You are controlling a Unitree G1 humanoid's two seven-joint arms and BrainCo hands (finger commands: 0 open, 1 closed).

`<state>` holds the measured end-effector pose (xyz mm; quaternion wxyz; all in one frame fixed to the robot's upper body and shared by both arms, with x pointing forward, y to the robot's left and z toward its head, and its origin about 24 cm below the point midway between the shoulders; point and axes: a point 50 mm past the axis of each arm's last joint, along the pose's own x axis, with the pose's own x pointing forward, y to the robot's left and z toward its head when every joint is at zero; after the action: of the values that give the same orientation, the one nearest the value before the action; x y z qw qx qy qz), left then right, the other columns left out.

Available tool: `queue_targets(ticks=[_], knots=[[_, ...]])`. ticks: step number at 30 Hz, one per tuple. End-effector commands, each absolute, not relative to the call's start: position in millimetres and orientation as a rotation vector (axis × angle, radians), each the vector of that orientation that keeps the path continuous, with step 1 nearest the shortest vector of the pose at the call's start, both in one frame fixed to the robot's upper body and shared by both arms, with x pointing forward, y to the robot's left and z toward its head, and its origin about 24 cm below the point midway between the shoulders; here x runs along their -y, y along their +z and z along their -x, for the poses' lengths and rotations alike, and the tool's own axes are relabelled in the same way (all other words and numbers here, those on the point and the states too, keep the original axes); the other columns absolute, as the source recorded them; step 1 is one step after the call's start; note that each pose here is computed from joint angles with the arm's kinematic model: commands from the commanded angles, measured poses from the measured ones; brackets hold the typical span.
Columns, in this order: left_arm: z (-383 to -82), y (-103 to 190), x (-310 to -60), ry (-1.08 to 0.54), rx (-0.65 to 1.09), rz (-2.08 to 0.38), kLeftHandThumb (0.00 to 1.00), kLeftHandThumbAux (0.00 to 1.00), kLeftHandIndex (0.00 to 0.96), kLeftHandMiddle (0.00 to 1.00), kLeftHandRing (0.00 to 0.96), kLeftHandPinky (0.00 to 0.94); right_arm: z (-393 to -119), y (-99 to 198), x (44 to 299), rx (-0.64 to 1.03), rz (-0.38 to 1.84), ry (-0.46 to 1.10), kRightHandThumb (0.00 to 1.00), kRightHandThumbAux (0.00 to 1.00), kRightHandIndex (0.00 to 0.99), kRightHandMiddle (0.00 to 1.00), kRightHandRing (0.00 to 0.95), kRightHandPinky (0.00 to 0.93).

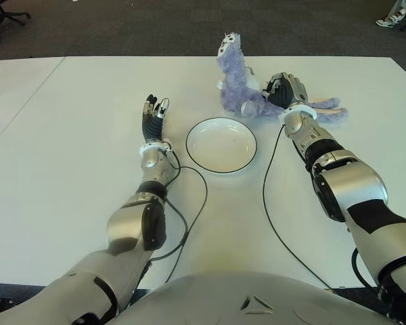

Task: Put the doll into the plate.

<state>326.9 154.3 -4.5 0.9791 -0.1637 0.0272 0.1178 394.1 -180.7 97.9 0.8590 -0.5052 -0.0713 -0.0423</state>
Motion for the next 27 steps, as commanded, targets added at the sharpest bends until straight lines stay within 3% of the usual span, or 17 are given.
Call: queue_targets(ticks=[1,27], knots=[[-238,-101,-150,0.342,-0.515,0.415,0.0,0.539,0.033,0.053,0.042,0.039,-385,94,206,0.172,1.104,-0.041,0.214,0.685,0.79,0.856,0.843,0.833],[-236,-103,-150,0.344,-0.522,0.428,0.0,0.536,0.038,0.06,0.047,0.045,-341,111,285,0.266,1.207,0.066,0.217,0.64,0.779,0.858,0.835,0.832]])
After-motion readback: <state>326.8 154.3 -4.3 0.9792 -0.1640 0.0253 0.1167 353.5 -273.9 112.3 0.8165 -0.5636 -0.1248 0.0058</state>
